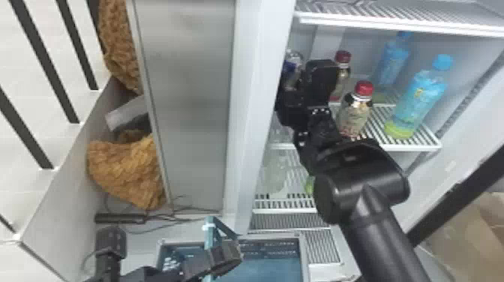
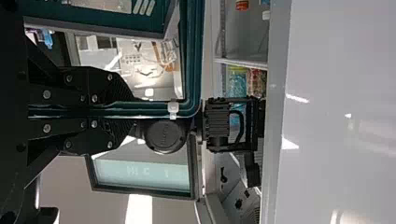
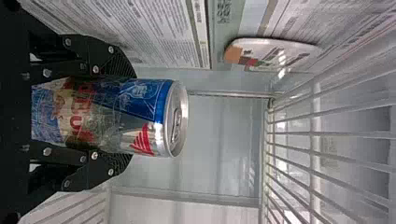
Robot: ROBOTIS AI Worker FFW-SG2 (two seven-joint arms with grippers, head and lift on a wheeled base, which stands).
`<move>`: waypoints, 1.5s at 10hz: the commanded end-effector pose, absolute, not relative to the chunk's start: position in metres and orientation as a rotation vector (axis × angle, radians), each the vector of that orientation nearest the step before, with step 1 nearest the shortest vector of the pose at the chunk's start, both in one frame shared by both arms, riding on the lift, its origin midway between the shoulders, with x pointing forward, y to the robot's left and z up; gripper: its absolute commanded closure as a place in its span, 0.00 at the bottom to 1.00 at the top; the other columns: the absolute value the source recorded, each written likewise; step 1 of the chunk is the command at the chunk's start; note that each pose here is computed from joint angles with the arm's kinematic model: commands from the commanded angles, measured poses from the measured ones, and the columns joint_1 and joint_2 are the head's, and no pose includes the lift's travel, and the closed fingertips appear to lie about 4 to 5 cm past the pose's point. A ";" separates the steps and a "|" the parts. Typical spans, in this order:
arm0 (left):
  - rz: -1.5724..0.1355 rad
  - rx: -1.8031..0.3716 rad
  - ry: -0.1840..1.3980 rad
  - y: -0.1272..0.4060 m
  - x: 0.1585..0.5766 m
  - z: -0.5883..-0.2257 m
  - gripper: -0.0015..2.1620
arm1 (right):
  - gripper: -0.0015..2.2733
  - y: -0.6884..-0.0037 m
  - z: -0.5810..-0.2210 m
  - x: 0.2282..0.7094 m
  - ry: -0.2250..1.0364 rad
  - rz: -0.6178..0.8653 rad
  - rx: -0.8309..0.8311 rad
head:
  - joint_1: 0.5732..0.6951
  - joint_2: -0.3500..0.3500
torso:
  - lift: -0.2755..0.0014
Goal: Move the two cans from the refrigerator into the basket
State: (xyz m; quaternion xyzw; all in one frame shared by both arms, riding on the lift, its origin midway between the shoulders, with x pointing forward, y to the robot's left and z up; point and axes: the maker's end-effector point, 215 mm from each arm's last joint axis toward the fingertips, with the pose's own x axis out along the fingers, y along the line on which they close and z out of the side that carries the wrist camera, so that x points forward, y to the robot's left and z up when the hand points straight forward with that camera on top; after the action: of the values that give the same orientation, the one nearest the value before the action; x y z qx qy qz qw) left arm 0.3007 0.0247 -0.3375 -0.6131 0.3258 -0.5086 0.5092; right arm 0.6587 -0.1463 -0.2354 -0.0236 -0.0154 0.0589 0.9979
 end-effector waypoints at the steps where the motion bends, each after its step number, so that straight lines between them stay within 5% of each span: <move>1: -1.225 -1.478 0.786 0.025 0.300 -0.338 0.55 | 0.53 -0.143 -0.237 0.644 -0.024 0.131 -0.032 | 1.00 0.30 | 0.88; 15: -1.215 -1.489 0.782 0.025 0.299 -0.340 0.55 | 0.53 -0.176 -0.232 0.484 0.063 0.127 0.082 | 1.00 0.21 | 0.88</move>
State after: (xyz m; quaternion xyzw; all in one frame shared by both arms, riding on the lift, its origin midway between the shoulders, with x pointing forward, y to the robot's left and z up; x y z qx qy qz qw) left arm 0.2989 0.0244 -0.3396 -0.6180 0.3248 -0.5045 0.5080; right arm 0.4920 -0.1741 -0.2304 0.0391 0.0261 0.0644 0.9968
